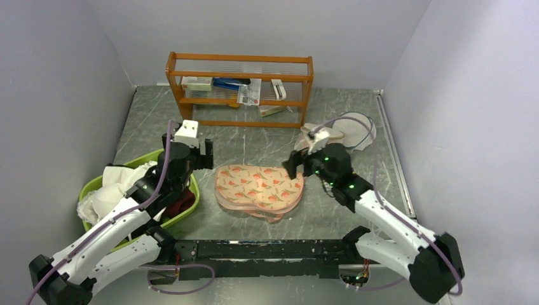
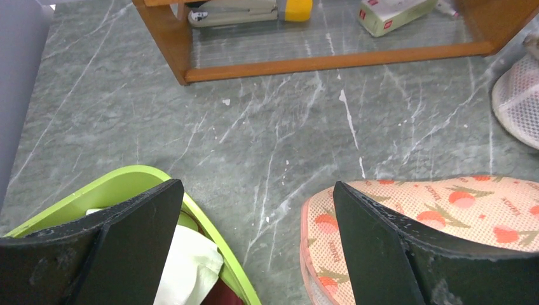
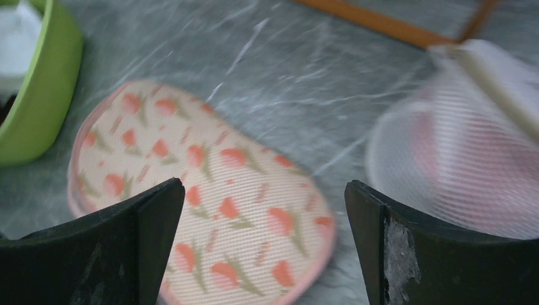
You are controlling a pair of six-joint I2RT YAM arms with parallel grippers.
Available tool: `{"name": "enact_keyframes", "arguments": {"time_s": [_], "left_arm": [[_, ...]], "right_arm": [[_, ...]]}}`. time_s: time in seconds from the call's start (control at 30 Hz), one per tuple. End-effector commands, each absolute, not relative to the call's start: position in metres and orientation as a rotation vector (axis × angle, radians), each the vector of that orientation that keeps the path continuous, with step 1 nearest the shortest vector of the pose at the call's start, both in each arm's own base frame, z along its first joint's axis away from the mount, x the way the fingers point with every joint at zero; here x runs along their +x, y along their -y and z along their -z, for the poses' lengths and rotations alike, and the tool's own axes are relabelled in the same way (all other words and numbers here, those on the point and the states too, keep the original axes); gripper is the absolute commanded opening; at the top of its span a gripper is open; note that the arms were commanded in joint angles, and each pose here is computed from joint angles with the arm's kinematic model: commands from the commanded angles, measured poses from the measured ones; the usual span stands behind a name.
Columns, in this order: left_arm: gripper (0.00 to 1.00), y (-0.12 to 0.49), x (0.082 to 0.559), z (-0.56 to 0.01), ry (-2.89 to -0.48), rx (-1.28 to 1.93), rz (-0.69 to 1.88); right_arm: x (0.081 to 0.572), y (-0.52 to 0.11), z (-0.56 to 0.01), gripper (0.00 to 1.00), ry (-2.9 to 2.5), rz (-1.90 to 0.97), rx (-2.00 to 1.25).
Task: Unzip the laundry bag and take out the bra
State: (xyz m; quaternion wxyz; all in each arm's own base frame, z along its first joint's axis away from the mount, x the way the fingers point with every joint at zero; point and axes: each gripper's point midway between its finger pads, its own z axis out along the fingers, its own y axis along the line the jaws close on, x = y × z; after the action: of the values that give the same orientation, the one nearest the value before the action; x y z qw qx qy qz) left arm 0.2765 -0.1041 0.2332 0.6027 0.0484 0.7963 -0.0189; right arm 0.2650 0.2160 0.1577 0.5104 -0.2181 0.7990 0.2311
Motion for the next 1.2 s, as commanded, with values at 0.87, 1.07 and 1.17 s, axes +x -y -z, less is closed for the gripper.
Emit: {"name": "enact_keyframes", "arguments": {"time_s": [0.87,1.07,1.17], "left_arm": [[0.99,0.098,0.206,-0.515,-1.446,0.069,0.480],[1.00,0.080,0.179,-0.541,-1.366,0.043,0.515],[1.00,0.076,0.175,-0.538,-1.366,0.028,0.522]], "right_arm": [[0.203,-0.054,-0.473,1.00,-1.476,-0.355,0.027],[0.200,-0.043,-0.480,1.00,-1.489,-0.316,0.074],[0.200,-0.043,-0.478,1.00,-1.502,-0.316,0.083]]}}
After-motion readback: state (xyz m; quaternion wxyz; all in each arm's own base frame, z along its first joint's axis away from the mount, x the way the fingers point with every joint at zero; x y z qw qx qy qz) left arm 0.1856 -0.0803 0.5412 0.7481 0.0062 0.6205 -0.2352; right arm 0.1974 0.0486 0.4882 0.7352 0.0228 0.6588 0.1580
